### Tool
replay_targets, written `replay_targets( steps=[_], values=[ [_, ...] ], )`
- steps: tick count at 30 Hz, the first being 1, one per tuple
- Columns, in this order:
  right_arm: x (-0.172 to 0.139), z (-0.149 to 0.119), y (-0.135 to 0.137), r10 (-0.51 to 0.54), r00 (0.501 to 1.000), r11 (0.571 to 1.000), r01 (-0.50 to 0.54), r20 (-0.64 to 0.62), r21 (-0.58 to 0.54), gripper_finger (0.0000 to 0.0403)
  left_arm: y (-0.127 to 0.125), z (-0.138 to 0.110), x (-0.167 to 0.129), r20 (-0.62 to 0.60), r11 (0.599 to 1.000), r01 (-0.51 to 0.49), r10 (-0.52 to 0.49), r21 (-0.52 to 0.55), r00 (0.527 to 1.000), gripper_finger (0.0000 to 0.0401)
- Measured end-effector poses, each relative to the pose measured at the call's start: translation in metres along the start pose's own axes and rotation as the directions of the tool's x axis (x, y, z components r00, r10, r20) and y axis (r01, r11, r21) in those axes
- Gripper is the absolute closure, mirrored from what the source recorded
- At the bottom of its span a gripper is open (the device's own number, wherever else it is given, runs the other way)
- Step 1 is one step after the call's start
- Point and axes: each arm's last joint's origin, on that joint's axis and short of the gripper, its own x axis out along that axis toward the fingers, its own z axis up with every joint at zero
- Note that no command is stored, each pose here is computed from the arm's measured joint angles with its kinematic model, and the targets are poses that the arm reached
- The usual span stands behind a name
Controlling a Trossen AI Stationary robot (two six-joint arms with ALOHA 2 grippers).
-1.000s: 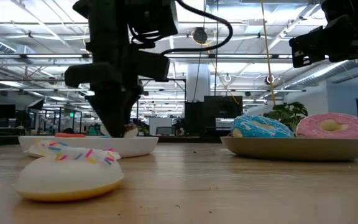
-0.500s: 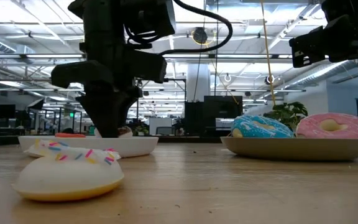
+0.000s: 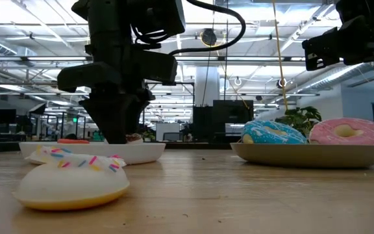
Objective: Pick & Place donuts
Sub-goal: Put the small brown donut on the white plate, then put the small white donut on the white plate
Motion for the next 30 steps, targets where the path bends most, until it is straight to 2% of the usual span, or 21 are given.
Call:
replay_targets(
  steps=[18,30],
  values=[
    [0.0000,0.0000,-0.0001,0.000,1.000,1.000,0.000,0.000,-0.003,0.0403,0.0006,-0.0006,-0.0001,-0.005,0.998,-0.020,0.020,0.056,1.000,0.0187],
    [0.0000,0.0001,0.0000,0.000,1.000,1.000,0.000,0.001,-0.003,0.0403,0.0018,-0.0003,-0.0001,0.001,0.996,-0.061,0.061,0.063,0.998,0.0088]
  ],
)
